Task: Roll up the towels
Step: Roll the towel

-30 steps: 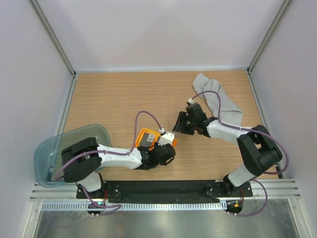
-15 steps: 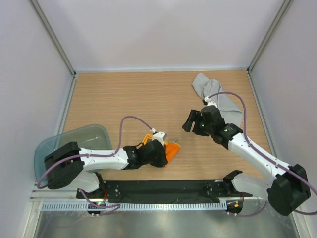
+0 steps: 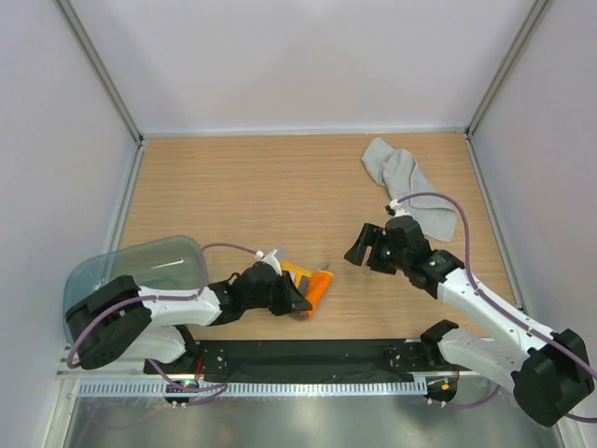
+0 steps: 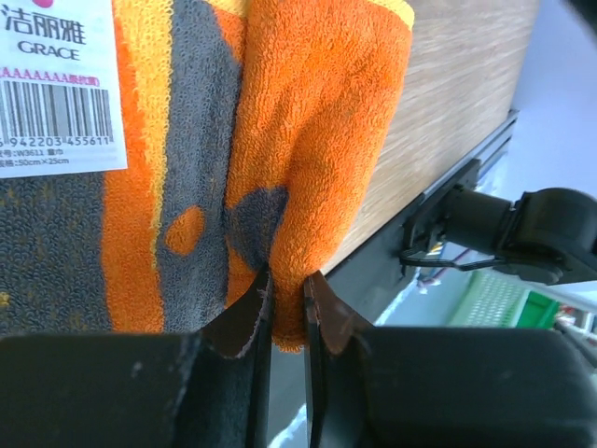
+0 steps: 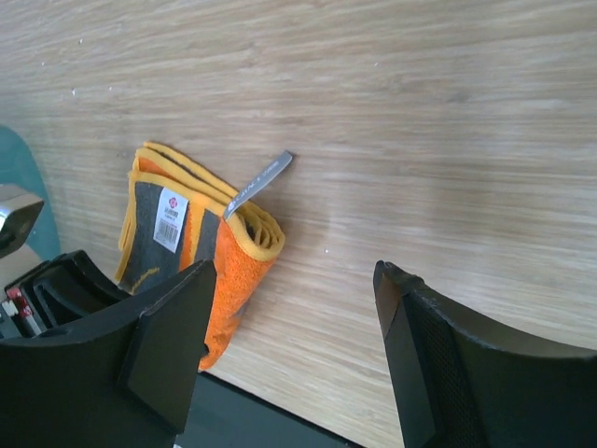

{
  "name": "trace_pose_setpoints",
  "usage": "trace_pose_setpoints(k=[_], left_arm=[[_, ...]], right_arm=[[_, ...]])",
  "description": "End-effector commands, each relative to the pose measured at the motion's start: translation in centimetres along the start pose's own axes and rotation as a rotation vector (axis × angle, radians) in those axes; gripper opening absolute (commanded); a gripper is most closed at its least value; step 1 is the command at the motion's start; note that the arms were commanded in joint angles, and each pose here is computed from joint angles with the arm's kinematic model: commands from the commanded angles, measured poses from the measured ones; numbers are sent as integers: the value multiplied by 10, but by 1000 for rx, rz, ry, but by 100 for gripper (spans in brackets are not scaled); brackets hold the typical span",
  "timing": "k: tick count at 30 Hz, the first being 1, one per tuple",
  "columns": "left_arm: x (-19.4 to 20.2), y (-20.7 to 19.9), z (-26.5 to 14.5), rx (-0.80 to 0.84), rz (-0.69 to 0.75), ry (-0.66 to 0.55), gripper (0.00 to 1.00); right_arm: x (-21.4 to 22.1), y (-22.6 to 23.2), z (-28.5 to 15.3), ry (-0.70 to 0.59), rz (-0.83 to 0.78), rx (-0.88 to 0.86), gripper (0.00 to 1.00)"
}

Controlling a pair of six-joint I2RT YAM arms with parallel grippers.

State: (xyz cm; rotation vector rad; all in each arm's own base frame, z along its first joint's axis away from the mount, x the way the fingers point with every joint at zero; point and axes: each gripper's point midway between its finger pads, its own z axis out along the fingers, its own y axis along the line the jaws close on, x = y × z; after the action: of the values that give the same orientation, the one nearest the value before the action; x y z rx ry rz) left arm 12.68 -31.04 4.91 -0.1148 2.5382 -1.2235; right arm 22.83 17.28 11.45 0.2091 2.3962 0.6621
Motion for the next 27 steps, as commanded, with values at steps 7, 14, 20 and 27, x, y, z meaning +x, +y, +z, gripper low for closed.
trace_pose_setpoints(k=[7, 14, 20, 27], left_arm=[[-11, 5, -11, 55, -362, -43, 0], [-10, 26, -11, -10, -441, -60, 0], [-7, 43, -12, -84, -476, -74, 0], [-1, 63, -15, -200, -497, -70, 0]], right_arm=[[29, 35, 7, 54, 77, -230, 73], [53, 44, 17, 102, 85, -288, 68], [66, 58, 30, 118, 53, -333, 67], [83, 63, 49, 153, 9, -330, 68]])
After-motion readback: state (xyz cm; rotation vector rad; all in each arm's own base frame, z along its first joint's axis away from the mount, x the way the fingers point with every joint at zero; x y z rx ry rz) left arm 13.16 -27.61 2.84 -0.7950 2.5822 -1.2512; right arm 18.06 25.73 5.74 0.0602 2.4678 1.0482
